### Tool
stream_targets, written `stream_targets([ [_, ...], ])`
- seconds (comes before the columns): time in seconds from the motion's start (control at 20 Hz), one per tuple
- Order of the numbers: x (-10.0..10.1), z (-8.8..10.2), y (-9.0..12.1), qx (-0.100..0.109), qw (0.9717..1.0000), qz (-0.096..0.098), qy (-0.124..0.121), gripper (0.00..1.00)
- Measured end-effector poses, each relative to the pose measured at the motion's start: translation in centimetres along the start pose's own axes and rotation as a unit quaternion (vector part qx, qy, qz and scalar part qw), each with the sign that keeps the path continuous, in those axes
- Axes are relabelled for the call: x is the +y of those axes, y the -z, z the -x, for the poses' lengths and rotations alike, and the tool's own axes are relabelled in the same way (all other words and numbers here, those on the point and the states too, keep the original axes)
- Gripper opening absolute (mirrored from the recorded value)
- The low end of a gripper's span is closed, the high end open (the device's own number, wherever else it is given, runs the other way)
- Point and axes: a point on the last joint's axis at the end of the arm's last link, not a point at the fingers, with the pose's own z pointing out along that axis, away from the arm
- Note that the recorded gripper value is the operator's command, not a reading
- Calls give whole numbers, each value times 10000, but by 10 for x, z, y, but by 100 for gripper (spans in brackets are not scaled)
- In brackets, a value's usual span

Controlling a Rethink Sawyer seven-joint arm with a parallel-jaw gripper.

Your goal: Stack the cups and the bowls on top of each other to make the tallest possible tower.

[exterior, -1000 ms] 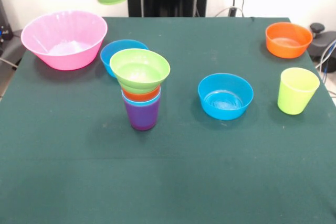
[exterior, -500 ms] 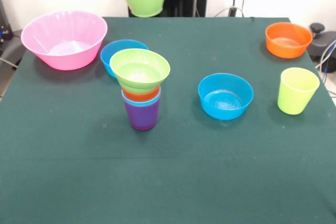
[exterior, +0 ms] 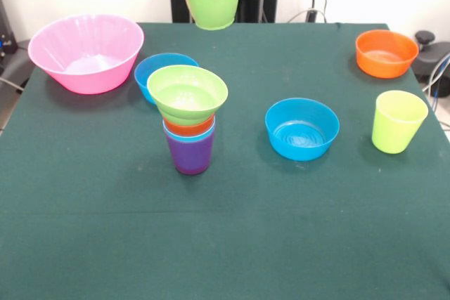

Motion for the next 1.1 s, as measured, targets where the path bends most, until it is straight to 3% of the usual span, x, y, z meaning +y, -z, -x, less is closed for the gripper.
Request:
stream_targets([
  [0.55,-5,-32,-38,17,9999,-19,-114,0],
  [1.1,-7,-54,-63,32,9999,-9,-155,0],
])
